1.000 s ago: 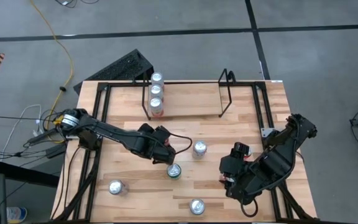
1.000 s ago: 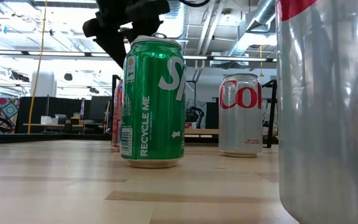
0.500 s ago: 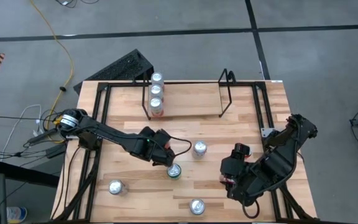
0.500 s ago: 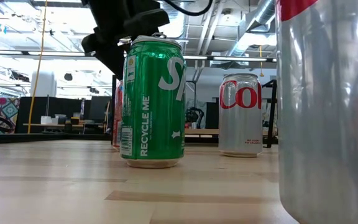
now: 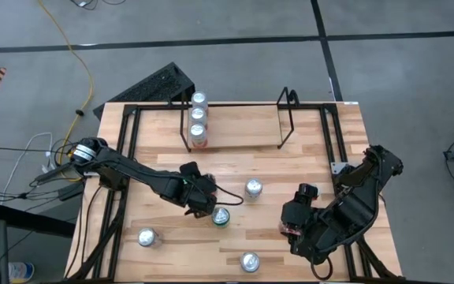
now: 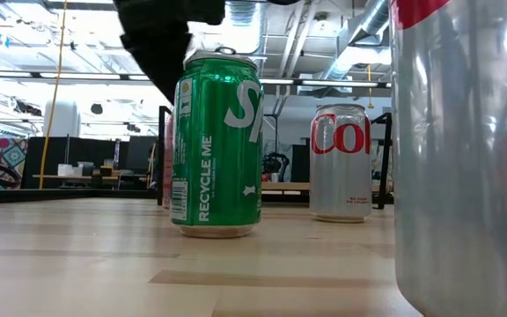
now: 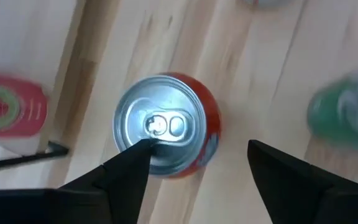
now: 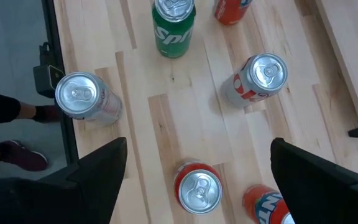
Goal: Place canned beverage on shelf
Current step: Put the top left red soda can on the shelf
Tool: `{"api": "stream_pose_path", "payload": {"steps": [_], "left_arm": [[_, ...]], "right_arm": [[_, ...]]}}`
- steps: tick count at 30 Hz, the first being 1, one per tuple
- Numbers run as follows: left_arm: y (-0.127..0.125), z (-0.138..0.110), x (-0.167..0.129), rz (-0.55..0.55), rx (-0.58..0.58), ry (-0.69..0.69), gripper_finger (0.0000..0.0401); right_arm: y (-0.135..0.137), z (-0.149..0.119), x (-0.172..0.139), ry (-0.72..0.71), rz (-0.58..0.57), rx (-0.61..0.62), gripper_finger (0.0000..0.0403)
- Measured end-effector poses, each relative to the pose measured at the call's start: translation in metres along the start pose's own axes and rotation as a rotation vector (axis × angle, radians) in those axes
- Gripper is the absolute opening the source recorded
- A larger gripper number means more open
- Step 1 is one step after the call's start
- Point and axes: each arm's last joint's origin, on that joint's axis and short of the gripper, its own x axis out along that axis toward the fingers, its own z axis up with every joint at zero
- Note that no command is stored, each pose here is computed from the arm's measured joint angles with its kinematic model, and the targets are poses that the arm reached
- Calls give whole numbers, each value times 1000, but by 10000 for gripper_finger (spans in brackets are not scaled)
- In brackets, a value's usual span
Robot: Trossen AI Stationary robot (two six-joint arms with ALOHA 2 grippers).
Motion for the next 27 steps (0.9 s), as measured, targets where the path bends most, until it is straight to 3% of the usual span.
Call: {"api": "stream_pose_path", "payload": {"steps": [7, 9, 11, 15, 17, 22, 27], "left_arm": [[24, -4, -31, 63, 195, -38, 249], [30, -3, -38, 53, 204, -67, 249], [36, -1, -47, 38, 151, -108, 249], [48, 9, -58, -59, -145, -179, 249], [49, 12, -59, -111, -164, -183, 250], [41, 16, -54, -162, -33, -194, 274], [31, 16, -33, -142, 106, -123, 311]], "right_arm": [[0, -2, -3, -4, 9, -7, 369], [0, -3, -4, -9, 9, -12, 369], [0, -2, -4, -15, 5, -13, 369], [0, -2, -4, -23, -1, -13, 369], [0, -2, -4, -25, -3, -15, 369], [0, -2, -4, -28, -6, -23, 369], [0, -2, -4, -28, -6, -24, 369]]}}
